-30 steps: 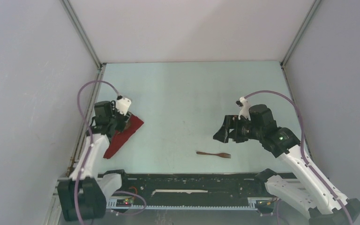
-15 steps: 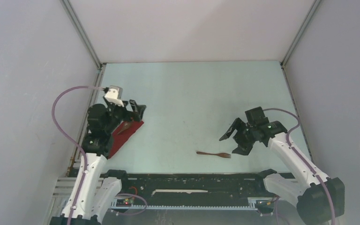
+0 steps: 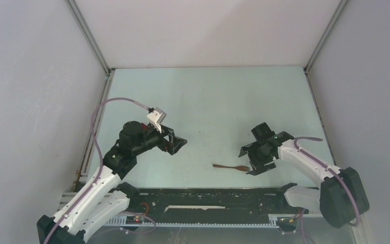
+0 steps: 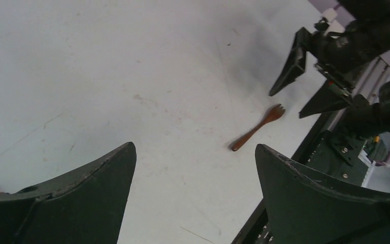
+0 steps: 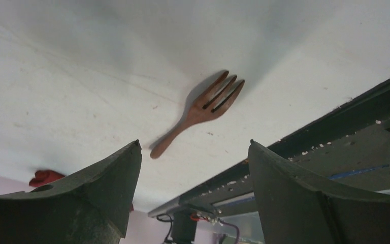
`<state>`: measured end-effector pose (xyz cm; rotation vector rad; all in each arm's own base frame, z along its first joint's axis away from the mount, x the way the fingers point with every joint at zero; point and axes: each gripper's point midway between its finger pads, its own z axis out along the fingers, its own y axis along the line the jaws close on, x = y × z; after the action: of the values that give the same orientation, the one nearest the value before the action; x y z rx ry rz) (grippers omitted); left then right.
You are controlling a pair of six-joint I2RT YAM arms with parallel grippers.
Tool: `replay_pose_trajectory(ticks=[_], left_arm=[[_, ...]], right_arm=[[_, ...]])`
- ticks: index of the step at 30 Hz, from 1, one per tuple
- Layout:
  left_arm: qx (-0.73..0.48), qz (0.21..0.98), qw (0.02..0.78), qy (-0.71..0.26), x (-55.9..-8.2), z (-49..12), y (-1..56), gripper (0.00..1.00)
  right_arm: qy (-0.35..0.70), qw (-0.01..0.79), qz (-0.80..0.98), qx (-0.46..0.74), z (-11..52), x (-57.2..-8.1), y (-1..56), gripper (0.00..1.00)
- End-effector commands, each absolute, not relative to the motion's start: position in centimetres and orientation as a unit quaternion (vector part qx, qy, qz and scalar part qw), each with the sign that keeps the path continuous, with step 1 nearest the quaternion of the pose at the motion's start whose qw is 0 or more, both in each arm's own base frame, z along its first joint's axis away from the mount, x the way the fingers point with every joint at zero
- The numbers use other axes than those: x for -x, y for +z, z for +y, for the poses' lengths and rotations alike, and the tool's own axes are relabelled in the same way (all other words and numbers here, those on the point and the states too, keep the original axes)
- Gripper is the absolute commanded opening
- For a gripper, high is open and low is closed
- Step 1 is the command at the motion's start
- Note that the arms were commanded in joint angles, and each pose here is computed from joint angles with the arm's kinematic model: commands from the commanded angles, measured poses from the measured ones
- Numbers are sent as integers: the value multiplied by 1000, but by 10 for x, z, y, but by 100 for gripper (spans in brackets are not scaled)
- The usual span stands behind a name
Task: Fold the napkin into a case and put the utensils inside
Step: Pick up the fork from the center of the board.
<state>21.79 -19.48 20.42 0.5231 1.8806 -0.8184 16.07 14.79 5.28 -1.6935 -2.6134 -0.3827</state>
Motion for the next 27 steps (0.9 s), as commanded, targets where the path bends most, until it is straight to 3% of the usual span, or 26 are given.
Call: replay_pose_trajectory(ticks=[1,16,20,27], left_arm=[[-232,748,510,-355,-209,-205,222,95],[-250,741,521,-343,-204,-205,229,95],[-259,741,520,-337,-201,-207,229,95],[-282,738,518,-327,-194,-210,229,95]], right_arm=[[-94,-29,-800,592,142,-177,41,83],[-22,-32,-779,626,140,-166,14,76],[-14,-47,-773,633,136,-170,11,66],[-2,-48,-765,642,132,-167,5,65]])
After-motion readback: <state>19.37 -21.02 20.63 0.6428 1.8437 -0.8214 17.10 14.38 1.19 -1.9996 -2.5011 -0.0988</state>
